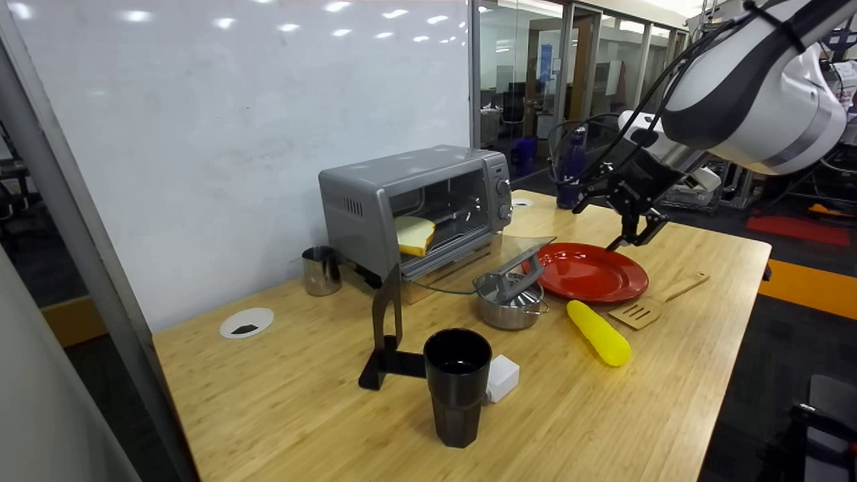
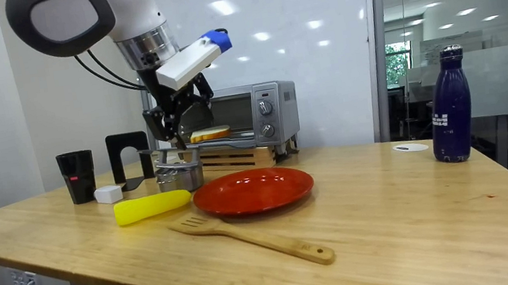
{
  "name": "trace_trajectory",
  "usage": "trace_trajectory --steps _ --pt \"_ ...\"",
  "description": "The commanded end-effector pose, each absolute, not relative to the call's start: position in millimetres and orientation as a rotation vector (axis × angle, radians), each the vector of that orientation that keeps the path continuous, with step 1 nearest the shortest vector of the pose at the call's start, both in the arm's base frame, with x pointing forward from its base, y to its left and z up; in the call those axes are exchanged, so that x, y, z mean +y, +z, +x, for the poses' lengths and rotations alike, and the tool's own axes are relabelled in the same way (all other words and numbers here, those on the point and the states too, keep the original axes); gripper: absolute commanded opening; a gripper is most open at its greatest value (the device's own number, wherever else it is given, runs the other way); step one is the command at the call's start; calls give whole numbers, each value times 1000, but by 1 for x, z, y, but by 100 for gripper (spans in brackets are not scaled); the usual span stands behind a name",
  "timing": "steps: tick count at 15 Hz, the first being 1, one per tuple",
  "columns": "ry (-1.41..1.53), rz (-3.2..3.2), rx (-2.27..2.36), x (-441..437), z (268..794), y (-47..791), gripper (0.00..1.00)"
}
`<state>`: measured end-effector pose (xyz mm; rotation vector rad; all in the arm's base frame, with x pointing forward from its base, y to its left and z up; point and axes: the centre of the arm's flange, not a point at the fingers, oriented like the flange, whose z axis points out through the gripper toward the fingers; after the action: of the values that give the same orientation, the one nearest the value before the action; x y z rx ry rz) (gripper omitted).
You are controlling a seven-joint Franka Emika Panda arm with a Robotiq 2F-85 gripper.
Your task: Open the oven, use the spatula to put the slice of bread in the oven, the close the oven
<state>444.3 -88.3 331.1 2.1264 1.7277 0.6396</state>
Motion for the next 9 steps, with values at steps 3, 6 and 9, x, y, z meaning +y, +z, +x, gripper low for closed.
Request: trace_trajectory --steps 3,6,9 --pt "677 2056 1717 -105 451 293 100" --pt "688 2043 1701 -110 452 289 100" --pt "703 2029 1696 -114 452 286 100"
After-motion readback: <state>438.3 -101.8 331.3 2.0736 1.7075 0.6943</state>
